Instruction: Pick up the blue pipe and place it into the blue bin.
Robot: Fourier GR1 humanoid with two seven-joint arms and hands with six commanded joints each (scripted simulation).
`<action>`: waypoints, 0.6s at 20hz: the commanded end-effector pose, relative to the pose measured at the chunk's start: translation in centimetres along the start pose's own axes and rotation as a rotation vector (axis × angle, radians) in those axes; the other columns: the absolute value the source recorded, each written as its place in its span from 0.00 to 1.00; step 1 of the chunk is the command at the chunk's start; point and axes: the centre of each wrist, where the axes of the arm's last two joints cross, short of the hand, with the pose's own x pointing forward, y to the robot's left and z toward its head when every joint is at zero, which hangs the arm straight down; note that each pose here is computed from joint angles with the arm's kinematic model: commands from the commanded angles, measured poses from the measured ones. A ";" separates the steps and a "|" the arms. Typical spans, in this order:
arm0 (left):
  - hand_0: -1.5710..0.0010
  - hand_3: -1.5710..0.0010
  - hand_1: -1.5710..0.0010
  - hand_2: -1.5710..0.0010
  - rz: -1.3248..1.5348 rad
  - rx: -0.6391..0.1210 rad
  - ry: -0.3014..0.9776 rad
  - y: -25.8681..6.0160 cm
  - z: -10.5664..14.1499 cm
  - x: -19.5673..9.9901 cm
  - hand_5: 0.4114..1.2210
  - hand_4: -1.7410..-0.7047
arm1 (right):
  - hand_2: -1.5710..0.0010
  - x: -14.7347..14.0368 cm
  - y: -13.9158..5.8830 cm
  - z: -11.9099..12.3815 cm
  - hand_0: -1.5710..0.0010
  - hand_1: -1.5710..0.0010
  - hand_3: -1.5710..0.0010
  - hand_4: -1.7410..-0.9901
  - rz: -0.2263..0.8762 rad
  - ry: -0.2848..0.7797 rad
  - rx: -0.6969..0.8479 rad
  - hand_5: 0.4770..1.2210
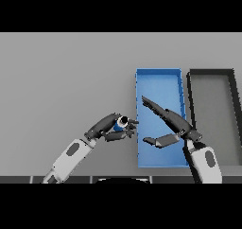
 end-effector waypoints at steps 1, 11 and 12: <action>0.00 0.05 0.00 0.00 -0.002 -0.004 0.002 -0.3 -0.2 0.3 1.00 0.00 | 1.00 0.5 0.2 -0.5 1.00 1.00 1.00 0.57 0.022 -0.007 0.038 0.04; 0.00 0.02 0.00 0.00 0.021 -0.037 -0.020 0.1 0.2 -0.3 1.00 0.00 | 1.00 1.8 2.9 -7.5 1.00 1.00 1.00 0.69 0.109 0.003 0.290 0.07; 0.00 0.02 0.00 0.00 0.006 -0.034 -0.019 0.3 0.3 -0.3 1.00 0.00 | 1.00 1.8 3.4 -8.2 1.00 1.00 1.00 0.69 0.105 0.001 0.299 0.06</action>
